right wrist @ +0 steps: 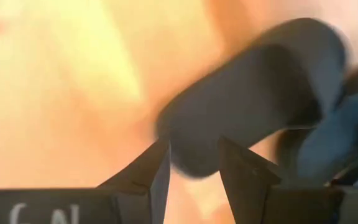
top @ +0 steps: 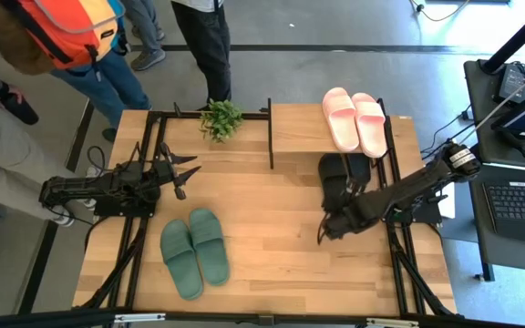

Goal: Pick and place slides into the shelf
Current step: Put the black slide under the shelf

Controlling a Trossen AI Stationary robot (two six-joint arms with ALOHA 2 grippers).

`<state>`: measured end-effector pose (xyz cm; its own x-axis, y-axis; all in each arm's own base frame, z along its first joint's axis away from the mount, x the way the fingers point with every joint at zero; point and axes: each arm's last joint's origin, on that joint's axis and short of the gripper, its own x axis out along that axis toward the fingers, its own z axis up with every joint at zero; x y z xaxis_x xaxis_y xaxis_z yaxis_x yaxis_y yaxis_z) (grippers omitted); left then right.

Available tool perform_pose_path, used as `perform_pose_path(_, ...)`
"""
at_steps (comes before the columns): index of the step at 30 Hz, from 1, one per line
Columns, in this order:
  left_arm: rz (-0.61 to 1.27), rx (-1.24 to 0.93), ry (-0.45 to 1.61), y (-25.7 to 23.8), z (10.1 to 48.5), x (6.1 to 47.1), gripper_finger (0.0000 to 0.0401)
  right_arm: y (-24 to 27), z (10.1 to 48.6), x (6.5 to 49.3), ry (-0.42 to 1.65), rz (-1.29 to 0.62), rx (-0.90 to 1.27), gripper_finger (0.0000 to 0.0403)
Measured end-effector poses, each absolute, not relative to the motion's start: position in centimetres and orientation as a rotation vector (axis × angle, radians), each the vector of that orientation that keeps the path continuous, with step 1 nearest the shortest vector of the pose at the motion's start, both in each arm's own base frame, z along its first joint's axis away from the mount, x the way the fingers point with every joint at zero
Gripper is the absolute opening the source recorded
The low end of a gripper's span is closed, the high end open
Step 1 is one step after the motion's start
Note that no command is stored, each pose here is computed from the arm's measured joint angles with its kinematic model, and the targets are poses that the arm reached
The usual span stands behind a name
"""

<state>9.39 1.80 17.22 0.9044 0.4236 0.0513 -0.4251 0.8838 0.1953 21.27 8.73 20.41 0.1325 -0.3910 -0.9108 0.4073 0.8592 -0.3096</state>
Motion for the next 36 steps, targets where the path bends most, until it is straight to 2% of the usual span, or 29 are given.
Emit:
perform_pose_path(9,0.442,0.201,-0.008,1.8,17.2,9.4,0.0145,10.1,18.9,19.4,1.484,-0.261,-0.285,0.0134)
perform_pose_path(23,0.442,0.202,-0.008,1.8,17.2,9.4,0.0145,9.7,15.9,19.1,1.415,-0.200,-0.332,0.0134)
perform_pose_path(36,0.443,0.202,-0.008,1.8,17.2,9.4,0.0145,8.3,15.6,19.6,1.420,-0.255,-0.327,0.0130)
